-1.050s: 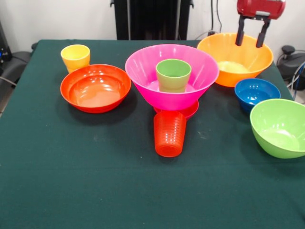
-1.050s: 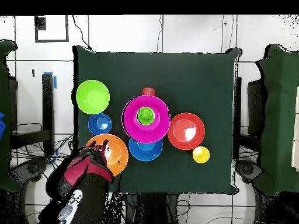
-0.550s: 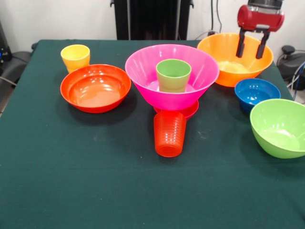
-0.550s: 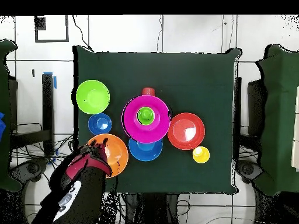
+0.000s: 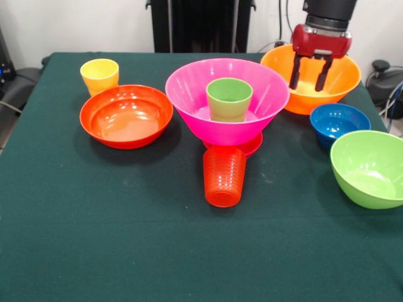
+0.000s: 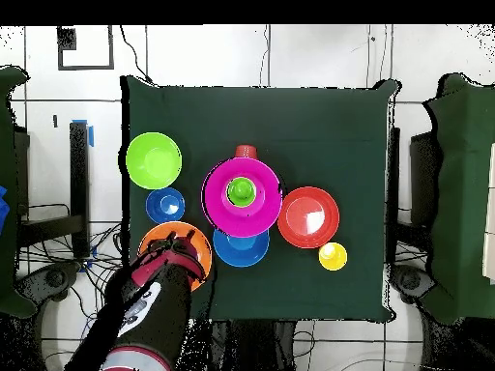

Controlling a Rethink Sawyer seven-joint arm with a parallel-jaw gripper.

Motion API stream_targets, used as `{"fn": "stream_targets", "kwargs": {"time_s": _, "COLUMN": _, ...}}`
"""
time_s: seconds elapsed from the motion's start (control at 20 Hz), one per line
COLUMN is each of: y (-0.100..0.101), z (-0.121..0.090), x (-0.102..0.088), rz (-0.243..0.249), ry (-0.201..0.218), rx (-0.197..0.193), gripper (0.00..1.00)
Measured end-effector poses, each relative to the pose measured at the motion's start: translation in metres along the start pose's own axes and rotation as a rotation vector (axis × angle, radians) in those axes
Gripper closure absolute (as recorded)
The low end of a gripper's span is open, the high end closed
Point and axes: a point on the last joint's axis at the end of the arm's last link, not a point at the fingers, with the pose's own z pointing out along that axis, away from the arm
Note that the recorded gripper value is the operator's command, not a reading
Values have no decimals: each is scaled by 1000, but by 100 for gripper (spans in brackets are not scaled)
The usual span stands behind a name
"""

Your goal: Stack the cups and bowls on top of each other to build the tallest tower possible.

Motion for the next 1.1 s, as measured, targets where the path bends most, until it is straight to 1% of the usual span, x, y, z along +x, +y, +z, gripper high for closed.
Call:
{"fn": "stream_targets", "kwargs": {"time_s": 0.2, "y": 2, "z": 2, "x": 7, "rz": -17, "ry": 7, "rx": 11, "gripper": 0}}
{"fn": "stream_targets", "kwargs": {"time_s": 0.4, "y": 14, "z": -5, "x": 12, "rz": -58, "ry": -6, "rx": 21, "gripper": 0}}
{"fn": "stream_targets", "kwargs": {"time_s": 0.6, "y": 25, "z": -11, "x": 15, "rz": -85, "ry": -19, "rx": 26, "gripper": 0}}
{"fn": "stream_targets", "kwargs": {"time_s": 0.85, "y": 31, "z": -15, "x": 14, "rz": -94, "ry": -29, "rx": 30, "gripper": 0}}
{"fn": "stream_targets", "kwargs": {"time_s": 1.1, "y": 32, "z": -15, "x": 9, "rz": -91, "ry": -40, "rx": 31, "gripper": 0}}
